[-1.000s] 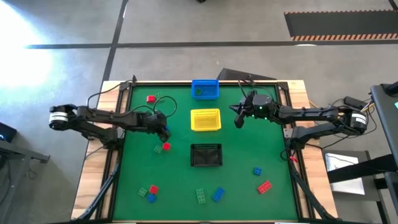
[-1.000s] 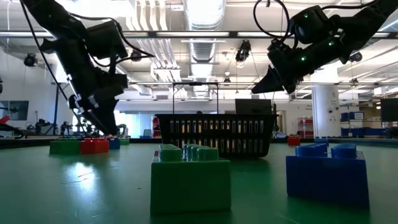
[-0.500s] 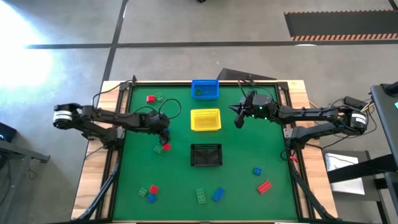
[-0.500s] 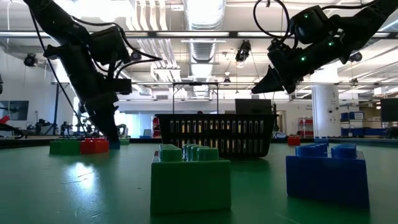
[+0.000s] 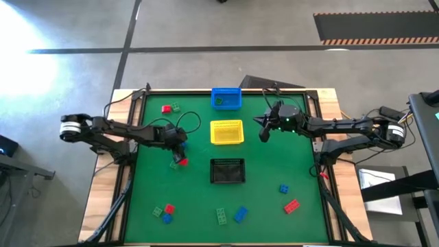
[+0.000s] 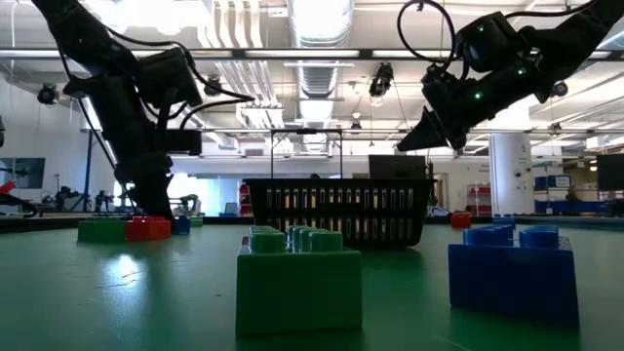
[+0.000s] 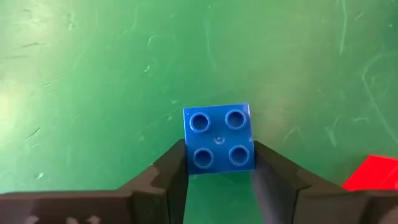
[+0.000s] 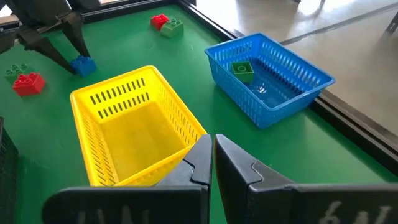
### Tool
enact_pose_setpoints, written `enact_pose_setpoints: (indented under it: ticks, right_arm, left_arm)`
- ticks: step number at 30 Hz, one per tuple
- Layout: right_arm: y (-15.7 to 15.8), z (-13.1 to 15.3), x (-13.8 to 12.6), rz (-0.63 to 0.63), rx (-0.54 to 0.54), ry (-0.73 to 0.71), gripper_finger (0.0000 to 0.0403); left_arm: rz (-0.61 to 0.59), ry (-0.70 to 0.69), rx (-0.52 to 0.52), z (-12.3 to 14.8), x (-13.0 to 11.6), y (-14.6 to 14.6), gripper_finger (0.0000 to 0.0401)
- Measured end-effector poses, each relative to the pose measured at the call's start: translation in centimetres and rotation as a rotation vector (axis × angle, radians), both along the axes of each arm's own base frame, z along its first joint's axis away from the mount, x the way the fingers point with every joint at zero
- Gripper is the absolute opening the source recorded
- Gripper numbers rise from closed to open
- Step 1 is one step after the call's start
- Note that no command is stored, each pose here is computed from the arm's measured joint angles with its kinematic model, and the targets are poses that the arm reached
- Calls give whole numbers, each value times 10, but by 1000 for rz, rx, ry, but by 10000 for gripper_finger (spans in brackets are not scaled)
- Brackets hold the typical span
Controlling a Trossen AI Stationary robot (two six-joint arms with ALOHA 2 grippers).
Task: Sort & place blocks by color
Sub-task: Put the blue game piece into the black bin
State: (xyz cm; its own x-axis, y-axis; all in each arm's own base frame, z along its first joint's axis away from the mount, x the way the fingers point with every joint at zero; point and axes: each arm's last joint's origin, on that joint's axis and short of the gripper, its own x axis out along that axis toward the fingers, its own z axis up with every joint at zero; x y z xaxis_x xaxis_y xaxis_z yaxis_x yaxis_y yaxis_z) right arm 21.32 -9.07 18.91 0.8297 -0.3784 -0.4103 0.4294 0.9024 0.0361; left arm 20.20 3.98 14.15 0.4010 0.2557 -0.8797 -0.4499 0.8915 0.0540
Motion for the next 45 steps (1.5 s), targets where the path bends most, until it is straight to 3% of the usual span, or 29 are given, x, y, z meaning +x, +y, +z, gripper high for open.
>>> enact_pose_setpoints:
  ticks: [5, 12, 19, 27, 34, 39, 45]
  right_arm:
    - [0, -1, 0, 0, 1, 1, 9]
    - [0, -1, 0, -2, 6, 0, 9]
    - [1, -1, 0, -2, 10, -1, 9]
    - [1, -2, -1, -1, 12, 2, 9]
    - [2, -4, -2, -1, 14, 7, 9]
    - [2, -5, -2, -1, 15, 10, 9]
    - [2, -5, -2, 0, 14, 12, 9]
  left_arm:
    - [-21, -121, 14, 26, 6, 0, 123]
    - [-165, -364, -36, 69, 26, -19, 123]
    - [-311, -436, -61, 89, 57, -54, 123]
    - [-403, -399, -103, 79, 120, -96, 123]
    - [-432, -257, -94, 59, 173, -107, 123]
    - [-414, -186, -92, 42, 193, -104, 123]
    - [-376, -125, -76, 28, 200, -94, 123]
